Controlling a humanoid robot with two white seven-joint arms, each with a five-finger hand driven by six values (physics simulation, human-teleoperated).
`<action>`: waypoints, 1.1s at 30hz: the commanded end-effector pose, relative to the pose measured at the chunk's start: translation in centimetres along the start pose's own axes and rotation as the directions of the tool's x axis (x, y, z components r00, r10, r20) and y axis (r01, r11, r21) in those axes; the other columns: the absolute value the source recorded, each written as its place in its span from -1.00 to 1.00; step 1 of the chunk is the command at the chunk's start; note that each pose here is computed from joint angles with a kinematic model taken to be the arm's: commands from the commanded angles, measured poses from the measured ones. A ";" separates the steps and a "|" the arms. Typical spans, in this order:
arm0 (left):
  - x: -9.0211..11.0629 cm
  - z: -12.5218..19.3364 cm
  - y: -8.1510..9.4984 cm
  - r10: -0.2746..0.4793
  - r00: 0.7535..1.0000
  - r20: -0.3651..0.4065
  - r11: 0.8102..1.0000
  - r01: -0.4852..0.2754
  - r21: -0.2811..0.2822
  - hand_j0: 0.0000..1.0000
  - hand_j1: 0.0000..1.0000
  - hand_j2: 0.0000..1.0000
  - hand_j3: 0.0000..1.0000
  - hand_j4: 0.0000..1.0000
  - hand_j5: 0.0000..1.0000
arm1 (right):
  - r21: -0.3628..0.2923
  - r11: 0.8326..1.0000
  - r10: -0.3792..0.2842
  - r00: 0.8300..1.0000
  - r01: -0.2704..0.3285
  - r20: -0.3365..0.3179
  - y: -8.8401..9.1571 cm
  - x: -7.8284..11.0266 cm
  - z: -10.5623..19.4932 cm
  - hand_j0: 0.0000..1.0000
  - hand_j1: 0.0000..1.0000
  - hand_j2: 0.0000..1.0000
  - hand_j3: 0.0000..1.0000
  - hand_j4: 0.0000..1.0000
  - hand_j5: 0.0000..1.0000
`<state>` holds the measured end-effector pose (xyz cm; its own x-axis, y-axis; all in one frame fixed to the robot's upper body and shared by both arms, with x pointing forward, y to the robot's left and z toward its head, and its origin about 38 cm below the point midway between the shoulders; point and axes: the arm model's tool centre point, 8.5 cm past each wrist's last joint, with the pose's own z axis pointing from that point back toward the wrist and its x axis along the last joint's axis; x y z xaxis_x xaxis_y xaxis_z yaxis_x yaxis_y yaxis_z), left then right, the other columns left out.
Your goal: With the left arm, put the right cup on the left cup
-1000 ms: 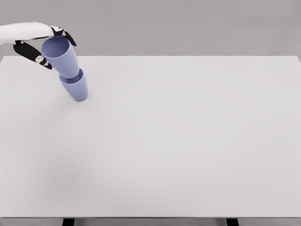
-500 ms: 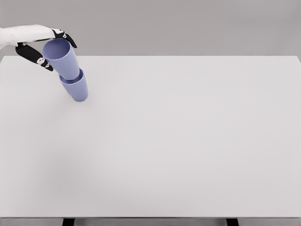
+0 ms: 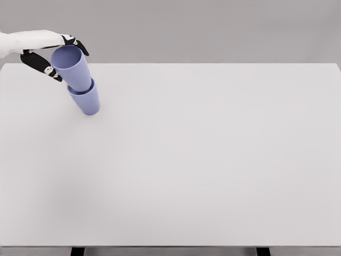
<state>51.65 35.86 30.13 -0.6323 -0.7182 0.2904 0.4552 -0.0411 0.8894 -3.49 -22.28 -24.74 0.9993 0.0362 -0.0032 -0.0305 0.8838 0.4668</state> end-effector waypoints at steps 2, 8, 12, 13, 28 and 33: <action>0.0 0.0 0.0 0.006 1.000 0.001 1.000 -0.006 0.003 0.22 0.22 0.22 0.22 0.22 0.22 | 0.001 1.000 0.001 1.000 -0.001 0.000 0.0 0.0 0.0 1.00 1.00 1.00 1.00 1.00 1.00; -0.1 -0.1 -0.3 0.008 1.000 -0.001 1.000 -0.008 -0.002 0.22 0.22 0.22 0.22 0.22 0.22 | 0.001 1.000 0.001 1.000 -0.001 0.000 0.0 0.0 0.0 1.00 1.00 1.00 1.00 1.00 1.00; -0.1 0.0 -0.3 0.007 1.000 -0.002 1.000 -0.007 -0.001 0.37 0.37 0.37 0.37 0.37 0.37 | 0.001 1.000 0.001 1.000 -0.001 0.000 0.0 0.0 0.0 1.00 1.00 1.00 1.00 1.00 1.00; -0.1 0.0 -0.3 0.007 1.000 -0.002 1.000 -0.007 0.003 0.48 0.48 0.48 0.48 0.48 0.48 | 0.001 1.000 0.000 1.000 0.000 0.001 0.0 0.0 0.0 1.00 1.00 1.00 1.00 1.00 1.00; -0.1 -0.1 -0.1 0.001 1.000 -0.004 1.000 -0.001 0.019 0.89 0.89 0.89 0.89 0.89 0.89 | 0.001 1.000 0.000 1.000 0.000 -0.002 0.0 0.0 0.0 1.00 1.00 1.00 1.00 1.00 1.00; -0.1 0.3 0.1 -0.002 1.000 -0.004 1.000 0.002 0.024 0.96 0.96 0.96 0.96 0.96 0.96 | 0.001 1.000 0.001 1.000 -0.001 0.000 0.0 0.0 0.0 1.00 1.00 1.00 1.00 1.00 1.00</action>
<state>51.59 35.97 29.98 -0.6317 -0.7214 0.2838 0.4429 -0.0355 0.8958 -3.49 -22.28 -24.74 0.9993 0.0362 -0.0036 -0.0303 0.8838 0.4668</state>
